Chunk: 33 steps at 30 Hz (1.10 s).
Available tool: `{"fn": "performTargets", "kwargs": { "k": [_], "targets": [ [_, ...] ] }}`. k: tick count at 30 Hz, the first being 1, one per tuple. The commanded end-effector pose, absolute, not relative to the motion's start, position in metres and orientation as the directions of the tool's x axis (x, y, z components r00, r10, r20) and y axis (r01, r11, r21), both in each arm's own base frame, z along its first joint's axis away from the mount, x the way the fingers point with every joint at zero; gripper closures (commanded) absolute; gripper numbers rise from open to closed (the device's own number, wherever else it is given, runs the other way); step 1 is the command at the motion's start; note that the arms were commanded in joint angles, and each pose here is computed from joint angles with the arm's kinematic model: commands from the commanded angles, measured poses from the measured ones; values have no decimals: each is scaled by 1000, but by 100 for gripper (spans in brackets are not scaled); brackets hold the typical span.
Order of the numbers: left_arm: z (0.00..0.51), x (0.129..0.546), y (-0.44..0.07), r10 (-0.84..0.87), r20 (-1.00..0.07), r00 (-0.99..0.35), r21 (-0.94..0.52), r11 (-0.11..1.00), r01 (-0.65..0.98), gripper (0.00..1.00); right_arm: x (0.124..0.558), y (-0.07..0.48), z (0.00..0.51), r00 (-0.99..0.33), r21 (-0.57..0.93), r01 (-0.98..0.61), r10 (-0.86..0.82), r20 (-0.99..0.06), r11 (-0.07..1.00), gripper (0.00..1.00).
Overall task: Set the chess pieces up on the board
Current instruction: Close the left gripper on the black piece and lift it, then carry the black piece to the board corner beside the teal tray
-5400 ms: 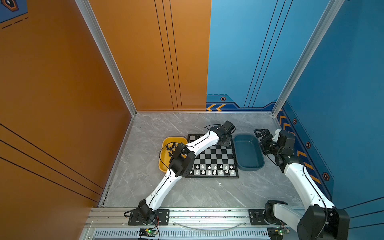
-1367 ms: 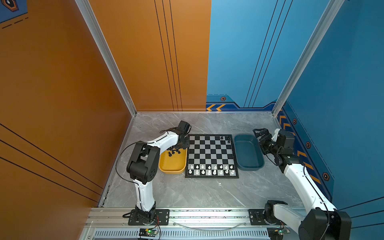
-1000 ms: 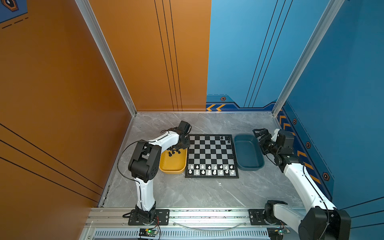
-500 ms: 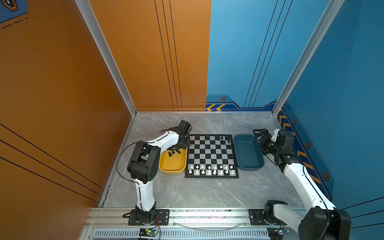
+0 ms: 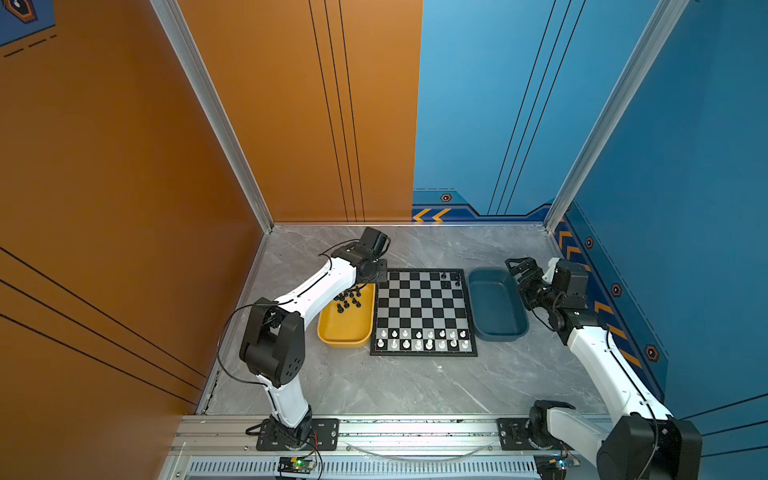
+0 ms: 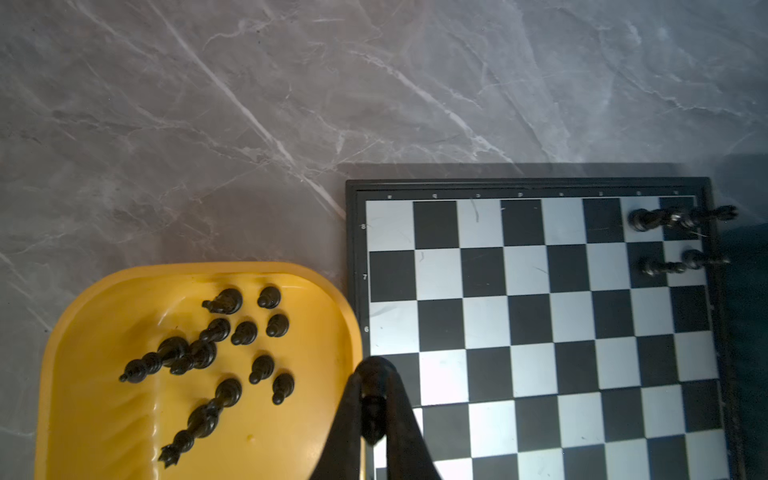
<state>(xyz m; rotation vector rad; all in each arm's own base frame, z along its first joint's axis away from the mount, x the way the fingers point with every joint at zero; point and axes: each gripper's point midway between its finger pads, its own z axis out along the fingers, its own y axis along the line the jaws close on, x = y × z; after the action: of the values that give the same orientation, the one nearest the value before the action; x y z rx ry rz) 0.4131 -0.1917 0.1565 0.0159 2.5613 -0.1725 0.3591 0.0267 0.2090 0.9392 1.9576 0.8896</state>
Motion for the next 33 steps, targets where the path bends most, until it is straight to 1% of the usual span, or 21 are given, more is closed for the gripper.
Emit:
{"fn": "performTargets", "kwargs": {
  "k": [1, 8, 18, 24, 33],
  "targets": [
    [181, 418, -210, 25, -582, -813, -98, 990, 100, 100, 357, 25, 225, -424, 824, 260, 826, -370, 503, 0],
    [182, 437, -268, 105, -586, -804, -104, 974, 203, 100, 356, 21, 225, -419, 827, 258, 829, -370, 500, 0],
    [148, 452, -337, 203, -548, -812, -119, 942, 315, 100, 356, 14, 218, -411, 826, 277, 837, -361, 492, 0],
    [127, 458, -361, 236, -541, -808, -116, 930, 350, 100, 358, 13, 215, -416, 826, 283, 839, -351, 487, 0],
    [102, 471, -381, 274, -548, -790, -81, 923, 376, 100, 361, 12, 211, -421, 827, 290, 840, -342, 482, 0]
  ]
}}
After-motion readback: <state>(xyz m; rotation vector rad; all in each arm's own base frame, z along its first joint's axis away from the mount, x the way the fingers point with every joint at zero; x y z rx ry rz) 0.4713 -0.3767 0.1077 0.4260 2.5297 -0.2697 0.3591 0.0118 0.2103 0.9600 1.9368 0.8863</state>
